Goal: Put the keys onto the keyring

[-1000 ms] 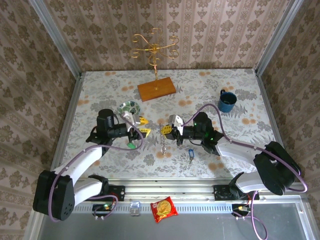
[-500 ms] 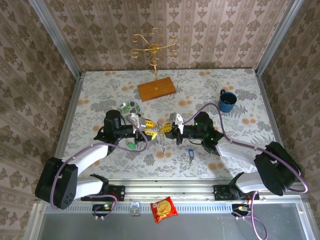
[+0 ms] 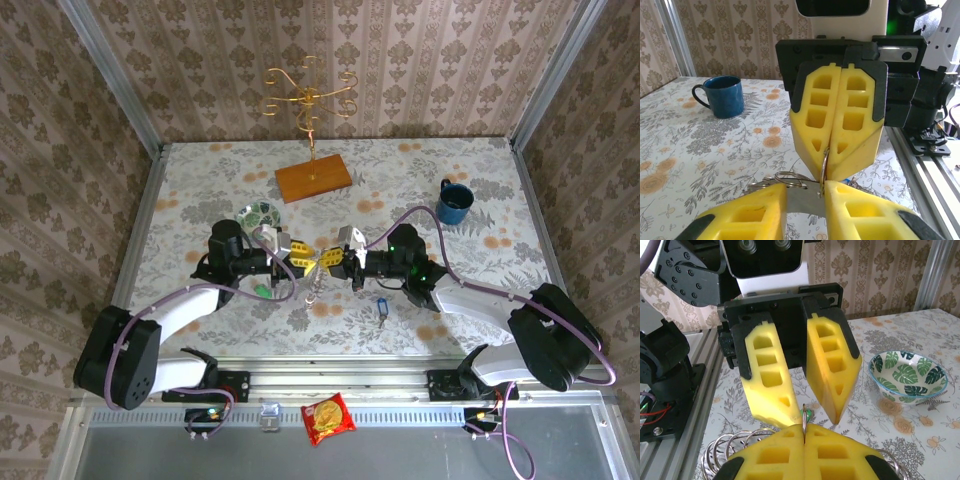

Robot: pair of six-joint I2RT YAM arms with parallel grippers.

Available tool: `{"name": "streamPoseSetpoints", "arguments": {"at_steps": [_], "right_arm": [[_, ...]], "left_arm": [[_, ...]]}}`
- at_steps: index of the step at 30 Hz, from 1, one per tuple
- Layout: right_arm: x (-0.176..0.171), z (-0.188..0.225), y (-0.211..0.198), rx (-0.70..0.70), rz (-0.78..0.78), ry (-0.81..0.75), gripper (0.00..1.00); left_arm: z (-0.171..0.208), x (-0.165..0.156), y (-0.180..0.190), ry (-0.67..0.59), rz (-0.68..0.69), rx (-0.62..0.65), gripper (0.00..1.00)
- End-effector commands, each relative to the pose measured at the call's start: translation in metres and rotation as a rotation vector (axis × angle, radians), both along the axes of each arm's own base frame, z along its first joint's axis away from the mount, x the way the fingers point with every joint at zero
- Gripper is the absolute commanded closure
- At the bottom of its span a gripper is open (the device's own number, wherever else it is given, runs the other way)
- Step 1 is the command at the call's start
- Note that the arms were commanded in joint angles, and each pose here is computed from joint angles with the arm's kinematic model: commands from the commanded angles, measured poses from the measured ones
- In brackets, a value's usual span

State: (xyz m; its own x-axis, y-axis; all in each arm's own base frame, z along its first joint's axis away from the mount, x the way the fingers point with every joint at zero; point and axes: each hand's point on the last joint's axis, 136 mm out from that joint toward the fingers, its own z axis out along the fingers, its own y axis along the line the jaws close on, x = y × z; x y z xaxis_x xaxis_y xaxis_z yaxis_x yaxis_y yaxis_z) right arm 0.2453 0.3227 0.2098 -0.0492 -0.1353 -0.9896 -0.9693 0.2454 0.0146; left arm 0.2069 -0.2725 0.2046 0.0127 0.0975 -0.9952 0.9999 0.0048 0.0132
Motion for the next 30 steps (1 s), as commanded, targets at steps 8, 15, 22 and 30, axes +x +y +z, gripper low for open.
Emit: {"name": "streamPoseSetpoints", "arguments": {"at_steps": [8,15,22,30], "right_arm": [[-0.003,0.029,0.016,0.065,0.047,-0.067,1.00],[0.008,-0.019,-0.002,-0.188,-0.054,-0.047,0.74],[0.011,-0.036,-0.034,-0.435,-0.119,-0.146,0.66],[0.006,-0.010,-0.020,-0.364,-0.068,-0.176,0.74]], "left_arm": [[0.012,-0.008,-0.008,-0.012,-0.061,-0.054,0.91],[0.012,0.002,-0.004,-0.108,0.026,-0.041,1.00],[0.003,0.004,0.003,-0.235,0.079,0.108,1.00],[-0.003,-0.010,0.004,-0.298,0.022,0.240,1.00]]}}
